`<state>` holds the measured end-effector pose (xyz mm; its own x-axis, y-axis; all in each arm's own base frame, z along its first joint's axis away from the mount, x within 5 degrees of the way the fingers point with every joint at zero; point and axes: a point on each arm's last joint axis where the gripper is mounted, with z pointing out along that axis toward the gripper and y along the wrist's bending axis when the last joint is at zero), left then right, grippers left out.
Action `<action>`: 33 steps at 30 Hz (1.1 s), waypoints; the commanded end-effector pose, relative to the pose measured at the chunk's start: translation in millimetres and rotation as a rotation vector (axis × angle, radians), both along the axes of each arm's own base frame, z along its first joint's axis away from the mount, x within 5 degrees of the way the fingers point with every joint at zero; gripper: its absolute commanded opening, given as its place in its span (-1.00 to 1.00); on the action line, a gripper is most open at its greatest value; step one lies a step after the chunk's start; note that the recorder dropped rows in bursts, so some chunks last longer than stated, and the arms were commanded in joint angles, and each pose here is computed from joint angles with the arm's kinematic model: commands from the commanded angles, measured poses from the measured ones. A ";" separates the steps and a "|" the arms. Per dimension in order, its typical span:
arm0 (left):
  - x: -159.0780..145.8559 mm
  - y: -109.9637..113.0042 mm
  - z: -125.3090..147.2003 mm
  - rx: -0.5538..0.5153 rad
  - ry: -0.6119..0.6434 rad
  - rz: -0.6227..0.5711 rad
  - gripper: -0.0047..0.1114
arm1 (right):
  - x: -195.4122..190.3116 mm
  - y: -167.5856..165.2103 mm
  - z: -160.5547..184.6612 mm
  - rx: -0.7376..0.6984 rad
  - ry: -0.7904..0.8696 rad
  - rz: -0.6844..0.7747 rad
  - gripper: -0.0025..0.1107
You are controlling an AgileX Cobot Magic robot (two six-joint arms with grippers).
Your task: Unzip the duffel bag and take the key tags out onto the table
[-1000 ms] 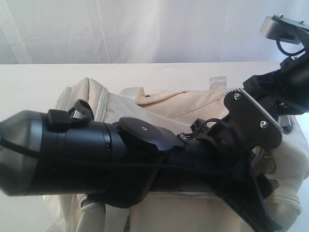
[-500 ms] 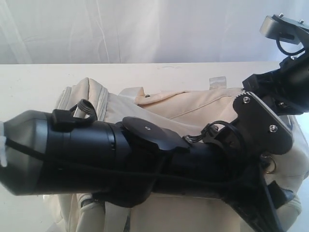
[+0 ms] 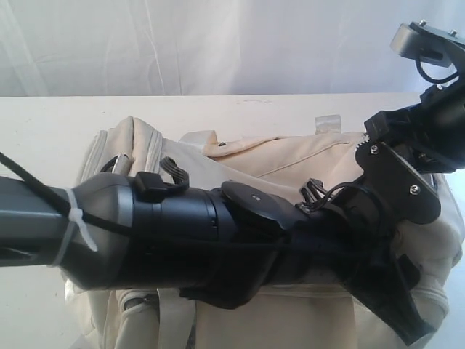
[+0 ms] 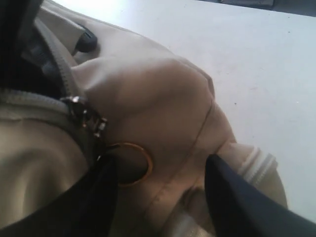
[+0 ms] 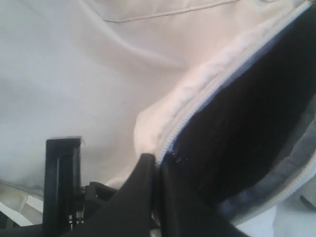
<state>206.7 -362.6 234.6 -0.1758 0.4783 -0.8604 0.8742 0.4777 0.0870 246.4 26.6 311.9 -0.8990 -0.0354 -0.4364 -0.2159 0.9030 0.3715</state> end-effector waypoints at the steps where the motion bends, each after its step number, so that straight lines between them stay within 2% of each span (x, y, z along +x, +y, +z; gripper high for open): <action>1: 5.1 3.7 3.8 0.006 -0.010 0.075 0.08 | -1.2 1.4 0.6 0.016 0.002 0.008 -0.96; 5: 5.1 3.6 3.8 0.004 -0.007 0.076 0.04 | -1.2 1.4 0.6 0.016 0.002 0.008 -0.96; 16: 8.3 0.2 14.0 -0.022 -0.025 0.089 -0.29 | -1.2 1.4 0.6 0.016 0.002 0.008 -0.96; 19: 10.6 2.2 13.7 -0.009 -0.035 0.117 -0.48 | -1.2 1.4 0.6 0.016 0.002 0.008 -0.96; 24: 10.3 2.2 13.5 -0.016 -0.021 0.123 -0.92 | -0.9 1.3 0.7 0.016 -0.001 0.006 -0.96; 28: 7.0 2.2 11.6 0.005 -0.030 0.125 -0.92 | 1.1 0.7 1.3 0.013 -0.021 -0.006 -0.96; 33: -15.7 -5.0 11.0 0.111 -0.136 0.145 -0.92 | 1.9 0.3 1.6 0.011 -0.030 -0.012 -0.96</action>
<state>197.6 -367.3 238.2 -0.1459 0.5398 -0.8291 0.7989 0.5586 0.2231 248.1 27.3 313.1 -0.8924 -0.0177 -0.4509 -0.2109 0.8998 0.3819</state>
